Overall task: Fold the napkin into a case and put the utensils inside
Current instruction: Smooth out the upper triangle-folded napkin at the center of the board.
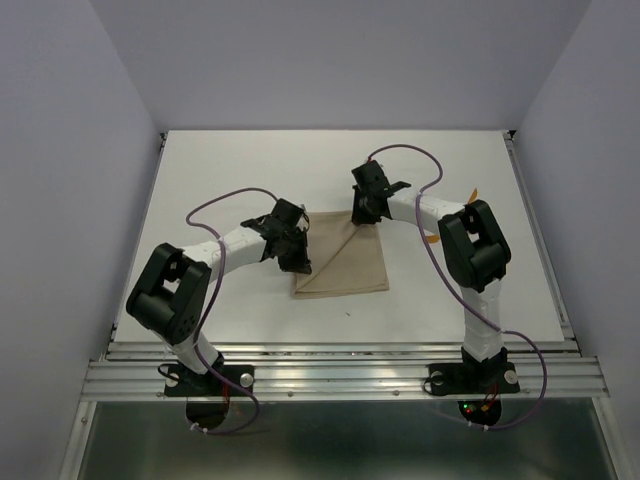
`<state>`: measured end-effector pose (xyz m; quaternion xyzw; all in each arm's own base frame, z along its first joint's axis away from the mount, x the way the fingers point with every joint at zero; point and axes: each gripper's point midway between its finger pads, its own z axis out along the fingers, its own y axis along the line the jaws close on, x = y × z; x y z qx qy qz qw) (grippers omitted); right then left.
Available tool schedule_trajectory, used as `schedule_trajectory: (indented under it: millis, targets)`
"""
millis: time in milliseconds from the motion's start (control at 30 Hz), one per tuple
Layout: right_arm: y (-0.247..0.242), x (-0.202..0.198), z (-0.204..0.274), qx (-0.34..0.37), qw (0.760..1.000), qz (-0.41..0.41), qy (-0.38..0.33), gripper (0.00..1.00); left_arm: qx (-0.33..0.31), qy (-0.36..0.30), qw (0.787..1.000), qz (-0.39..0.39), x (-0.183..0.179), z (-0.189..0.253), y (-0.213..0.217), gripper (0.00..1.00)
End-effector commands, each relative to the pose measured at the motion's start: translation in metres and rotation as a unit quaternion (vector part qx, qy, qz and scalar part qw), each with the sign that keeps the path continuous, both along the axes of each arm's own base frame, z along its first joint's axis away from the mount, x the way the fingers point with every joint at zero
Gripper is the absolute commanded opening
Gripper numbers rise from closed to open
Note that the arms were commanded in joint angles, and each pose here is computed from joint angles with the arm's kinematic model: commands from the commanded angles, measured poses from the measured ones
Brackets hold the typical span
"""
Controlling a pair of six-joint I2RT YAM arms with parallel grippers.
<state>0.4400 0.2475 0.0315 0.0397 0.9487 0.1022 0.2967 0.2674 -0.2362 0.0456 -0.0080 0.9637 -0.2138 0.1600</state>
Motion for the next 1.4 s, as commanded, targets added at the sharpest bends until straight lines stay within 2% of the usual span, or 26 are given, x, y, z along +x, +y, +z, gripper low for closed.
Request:
schedule_trajectory:
  millis: [0, 300, 500, 867, 1000, 1100, 1367]
  targets:
    - [-0.002, -0.001, 0.003, 0.007, 1.0, -0.002, -0.001, 0.23, -0.005, -0.002, 1.0, -0.007, -0.01, 0.002, 0.003, 0.0]
    - [-0.003, -0.002, 0.003, 0.004, 1.0, -0.002, 0.001, 0.23, 0.011, 0.007, 1.0, -0.001, -0.028, 0.0, 0.019, 0.0]
    - [-0.003, -0.002, 0.007, 0.005, 1.0, -0.002, -0.001, 0.23, 0.025, -0.011, 1.0, 0.011, -0.03, 0.01, 0.03, 0.0]
    - [-0.001, -0.004, 0.009, 0.013, 1.0, 0.001, 0.001, 0.23, 0.036, 0.025, 0.999, 0.005, -0.042, -0.029, 0.033, 0.0]
    - [-0.002, -0.006, 0.024, 0.015, 1.0, 0.006, -0.009, 0.23, 0.059, 0.034, 0.997, 0.021, -0.044, -0.039, 0.042, 0.0]
    - [0.002, -0.008, 0.055, 0.037, 0.999, 0.02, -0.033, 0.23, 0.062, 0.028, 0.997, 0.029, -0.045, -0.035, 0.046, 0.0]
    - [0.066, -0.087, 0.052, 0.05, 0.99, 0.131, -0.014, 0.23, 0.069, 0.009, 0.996, 0.049, -0.037, -0.022, 0.05, 0.0]
